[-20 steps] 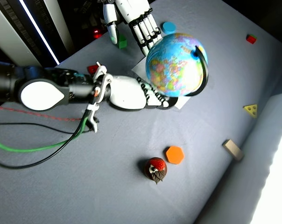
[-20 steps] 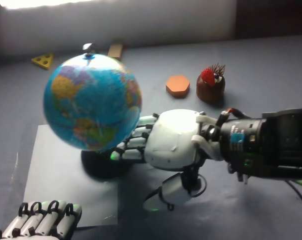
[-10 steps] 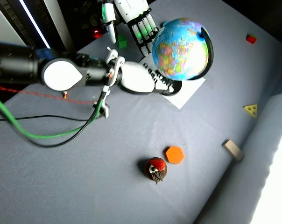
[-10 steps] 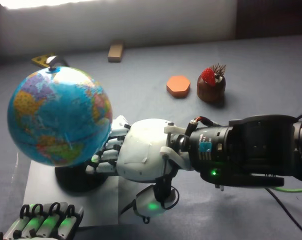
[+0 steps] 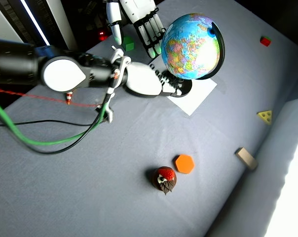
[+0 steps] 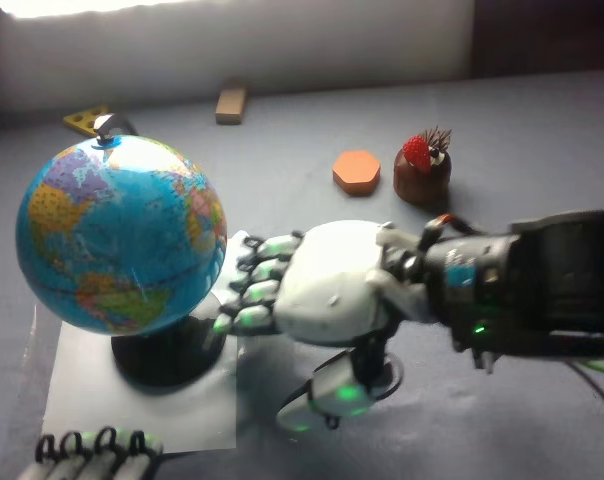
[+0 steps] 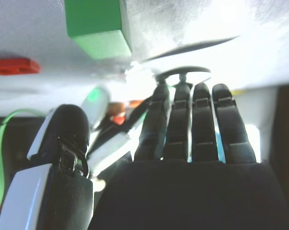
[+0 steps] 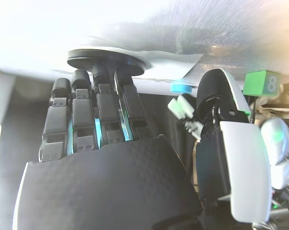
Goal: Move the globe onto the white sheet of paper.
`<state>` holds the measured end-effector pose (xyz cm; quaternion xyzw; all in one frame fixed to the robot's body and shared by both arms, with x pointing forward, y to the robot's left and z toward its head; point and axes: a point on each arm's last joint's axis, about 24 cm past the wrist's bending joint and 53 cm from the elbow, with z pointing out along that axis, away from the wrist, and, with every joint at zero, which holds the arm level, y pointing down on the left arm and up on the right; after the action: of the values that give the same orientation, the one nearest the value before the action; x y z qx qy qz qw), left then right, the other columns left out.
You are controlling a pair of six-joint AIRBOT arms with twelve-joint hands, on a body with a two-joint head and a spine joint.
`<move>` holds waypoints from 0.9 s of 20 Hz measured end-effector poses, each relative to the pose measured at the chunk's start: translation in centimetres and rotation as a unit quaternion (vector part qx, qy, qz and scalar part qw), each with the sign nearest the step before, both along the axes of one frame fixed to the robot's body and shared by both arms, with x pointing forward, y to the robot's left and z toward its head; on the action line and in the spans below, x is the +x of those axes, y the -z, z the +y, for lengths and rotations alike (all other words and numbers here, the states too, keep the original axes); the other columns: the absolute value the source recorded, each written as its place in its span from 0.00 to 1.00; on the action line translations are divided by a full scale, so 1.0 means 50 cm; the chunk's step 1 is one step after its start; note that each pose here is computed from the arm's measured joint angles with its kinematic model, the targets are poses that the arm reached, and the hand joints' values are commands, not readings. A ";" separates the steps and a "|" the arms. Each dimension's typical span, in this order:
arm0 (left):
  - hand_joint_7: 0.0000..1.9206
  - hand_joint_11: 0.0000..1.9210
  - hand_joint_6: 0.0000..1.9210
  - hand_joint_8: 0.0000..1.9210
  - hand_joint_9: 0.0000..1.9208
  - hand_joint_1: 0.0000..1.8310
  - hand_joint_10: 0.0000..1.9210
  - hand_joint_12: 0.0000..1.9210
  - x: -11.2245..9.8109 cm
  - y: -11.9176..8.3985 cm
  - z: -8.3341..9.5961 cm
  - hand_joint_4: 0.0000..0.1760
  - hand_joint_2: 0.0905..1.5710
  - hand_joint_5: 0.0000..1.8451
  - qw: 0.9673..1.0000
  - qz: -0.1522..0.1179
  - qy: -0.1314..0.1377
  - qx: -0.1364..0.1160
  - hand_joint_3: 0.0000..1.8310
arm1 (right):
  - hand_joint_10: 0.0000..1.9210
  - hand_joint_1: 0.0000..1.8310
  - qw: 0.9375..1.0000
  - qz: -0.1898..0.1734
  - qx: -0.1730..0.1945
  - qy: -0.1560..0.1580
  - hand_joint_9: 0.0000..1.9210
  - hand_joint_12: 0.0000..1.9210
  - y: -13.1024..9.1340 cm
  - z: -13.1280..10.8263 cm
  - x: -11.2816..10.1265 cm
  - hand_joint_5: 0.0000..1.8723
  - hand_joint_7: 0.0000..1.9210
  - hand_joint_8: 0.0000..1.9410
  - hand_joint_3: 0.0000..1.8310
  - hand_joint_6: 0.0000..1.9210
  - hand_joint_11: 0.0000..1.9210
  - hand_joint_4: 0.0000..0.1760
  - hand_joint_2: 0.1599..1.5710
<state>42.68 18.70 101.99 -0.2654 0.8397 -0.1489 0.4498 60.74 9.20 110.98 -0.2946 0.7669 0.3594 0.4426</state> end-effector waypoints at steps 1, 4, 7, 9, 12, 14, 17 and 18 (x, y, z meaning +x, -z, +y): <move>0.01 0.00 0.00 0.00 0.00 0.00 0.00 0.00 -0.005 -0.001 -0.007 0.01 0.79 0.04 1.000 0.010 -0.002 -0.002 0.00 | 0.00 0.06 1.000 0.008 0.005 0.008 0.08 0.08 -0.009 -0.014 -0.001 0.11 0.10 0.00 0.00 0.00 0.00 0.00 0.71; 0.01 0.00 0.00 0.00 0.00 0.00 0.00 0.00 -0.007 -0.017 -0.027 0.01 0.79 0.04 1.000 0.026 -0.007 -0.007 0.00 | 0.00 0.06 0.996 0.071 0.032 0.049 0.07 0.07 -0.027 -0.058 -0.013 0.11 0.10 0.00 0.00 0.00 0.00 0.00 0.71; 0.01 0.00 0.00 0.00 0.00 0.00 0.00 0.00 -0.010 -0.036 -0.063 0.02 0.79 0.03 0.999 0.046 -0.003 -0.013 0.00 | 0.00 0.06 0.981 0.142 0.047 0.127 0.07 0.07 -0.034 -0.151 -0.018 0.11 0.10 0.00 0.00 0.00 0.00 0.00 0.71; 0.01 0.00 0.00 0.00 0.00 0.00 0.00 0.00 -0.008 -0.054 -0.086 0.02 0.79 0.04 0.998 0.050 -0.002 -0.024 0.00 | 0.00 0.06 0.974 0.157 0.050 0.157 0.07 0.07 -0.046 -0.206 -0.037 0.11 0.10 0.00 0.00 0.00 0.00 0.00 0.71; 0.01 0.00 0.00 0.00 0.00 0.00 0.00 0.00 -0.009 -0.073 -0.110 0.01 0.79 0.04 0.998 0.062 0.003 -0.026 0.00 | 0.00 0.06 0.978 0.145 0.064 0.134 0.07 0.07 -0.076 -0.215 -0.082 0.11 0.10 0.00 0.00 0.00 0.00 0.00 0.71; 0.01 0.00 0.00 0.00 0.00 0.00 0.00 0.00 -0.007 -0.083 -0.124 0.01 0.79 0.04 0.997 0.071 0.003 -0.027 0.00 | 0.00 0.06 0.986 0.120 0.065 0.094 0.07 0.07 -0.083 -0.198 -0.110 0.11 0.10 0.00 0.00 0.00 0.00 0.00 0.71; 0.02 0.00 0.00 0.00 0.00 0.00 0.00 0.00 0.007 -0.112 -0.147 0.01 0.79 0.04 0.997 0.071 0.009 -0.031 0.00 | 0.00 0.06 0.991 0.100 0.067 0.065 0.07 0.07 -0.076 -0.192 -0.125 0.11 0.10 0.00 0.00 0.00 0.00 0.00 0.71; 0.03 0.00 0.01 0.01 0.01 0.00 0.00 0.00 0.012 -0.123 -0.153 0.00 0.79 0.05 0.997 0.070 0.013 -0.029 0.00 | 0.01 0.06 0.995 0.065 0.062 0.049 0.09 0.09 -0.074 -0.195 -0.129 0.12 0.12 0.00 0.00 0.00 0.00 0.00 0.71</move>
<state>43.27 11.04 108.12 -0.2775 0.8678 -0.1603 0.3799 54.30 -0.56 114.67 -0.2042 0.7838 0.4029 0.4262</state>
